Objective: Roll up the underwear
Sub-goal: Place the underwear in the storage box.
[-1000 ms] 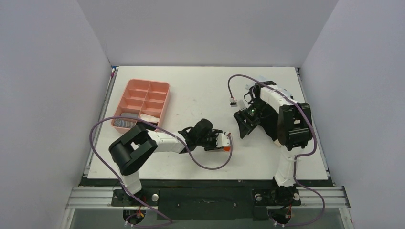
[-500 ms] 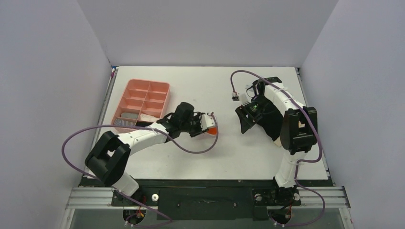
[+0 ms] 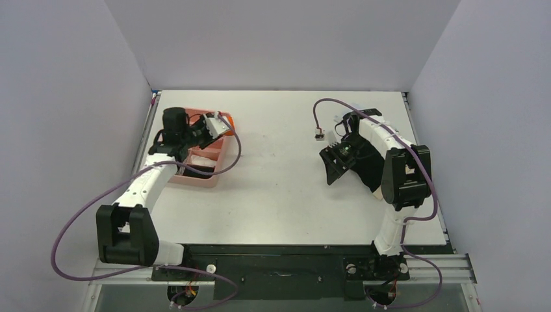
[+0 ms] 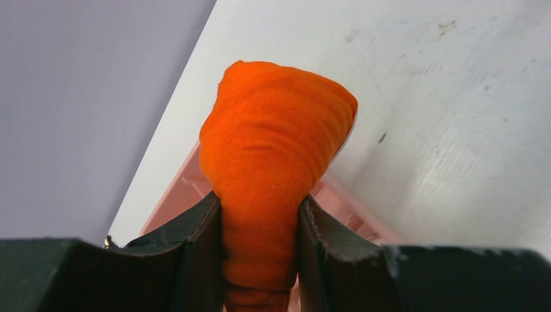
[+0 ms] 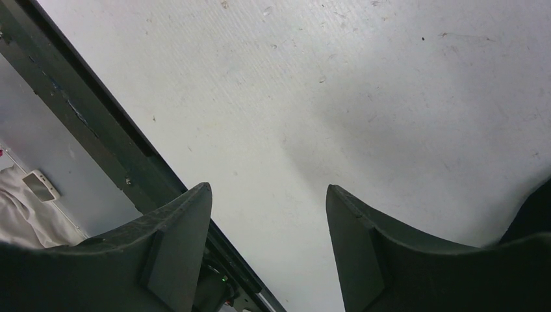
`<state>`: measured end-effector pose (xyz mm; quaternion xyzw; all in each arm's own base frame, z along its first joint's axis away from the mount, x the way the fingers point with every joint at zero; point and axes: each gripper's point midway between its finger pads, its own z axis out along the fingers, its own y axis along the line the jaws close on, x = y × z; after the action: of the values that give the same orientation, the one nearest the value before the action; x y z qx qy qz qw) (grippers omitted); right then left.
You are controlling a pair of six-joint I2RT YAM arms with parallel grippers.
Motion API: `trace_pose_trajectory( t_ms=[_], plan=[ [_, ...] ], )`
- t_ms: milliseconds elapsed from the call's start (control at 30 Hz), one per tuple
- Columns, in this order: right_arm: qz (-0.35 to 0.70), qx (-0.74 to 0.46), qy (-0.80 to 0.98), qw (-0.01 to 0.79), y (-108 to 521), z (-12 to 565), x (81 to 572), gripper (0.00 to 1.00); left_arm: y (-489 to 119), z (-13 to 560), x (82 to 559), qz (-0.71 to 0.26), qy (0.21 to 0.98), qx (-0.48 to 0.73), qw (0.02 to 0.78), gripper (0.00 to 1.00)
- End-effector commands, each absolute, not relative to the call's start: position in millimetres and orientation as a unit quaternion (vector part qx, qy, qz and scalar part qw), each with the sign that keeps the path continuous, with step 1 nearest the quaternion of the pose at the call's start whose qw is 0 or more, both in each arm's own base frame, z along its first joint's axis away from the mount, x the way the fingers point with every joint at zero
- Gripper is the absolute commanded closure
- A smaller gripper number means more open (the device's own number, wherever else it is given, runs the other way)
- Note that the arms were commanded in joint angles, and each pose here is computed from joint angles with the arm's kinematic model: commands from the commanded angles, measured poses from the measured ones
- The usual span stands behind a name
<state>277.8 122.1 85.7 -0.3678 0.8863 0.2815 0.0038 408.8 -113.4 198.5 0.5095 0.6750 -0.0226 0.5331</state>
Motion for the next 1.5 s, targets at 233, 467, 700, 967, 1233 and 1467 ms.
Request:
trace_pose_trajectory(
  t_ms=[233, 467, 700, 967, 1233, 1467],
  plan=[
    [0.300, -0.373, 0.877, 0.033, 129, 91, 284, 0.39, -5, 218, 428, -0.001, 0.604, 0.558, 0.569, 1.00],
    [0.314, -0.378, 0.870, 0.035, 132, 87, 282, 0.39, 26, 197, 431, -0.002, 0.609, 0.570, 0.552, 1.00],
    [0.260, -0.394, 0.879, 0.064, 126, 91, 287, 0.38, 30, 184, 441, -0.003, 0.604, 0.583, 0.544, 1.00],
    [0.182, -0.401, 0.889, 0.121, 122, 94, 308, 0.38, 36, 165, 446, -0.001, 0.587, 0.638, 0.497, 1.00],
    [0.163, -0.403, 0.892, 0.120, 121, 88, 320, 0.38, 41, 154, 458, -0.003, 0.568, 0.665, 0.485, 1.00],
    [0.143, -0.398, 0.899, 0.110, 111, 82, 319, 0.38, 43, 138, 461, -0.022, 0.568, 0.669, 0.480, 1.00]
  ],
)
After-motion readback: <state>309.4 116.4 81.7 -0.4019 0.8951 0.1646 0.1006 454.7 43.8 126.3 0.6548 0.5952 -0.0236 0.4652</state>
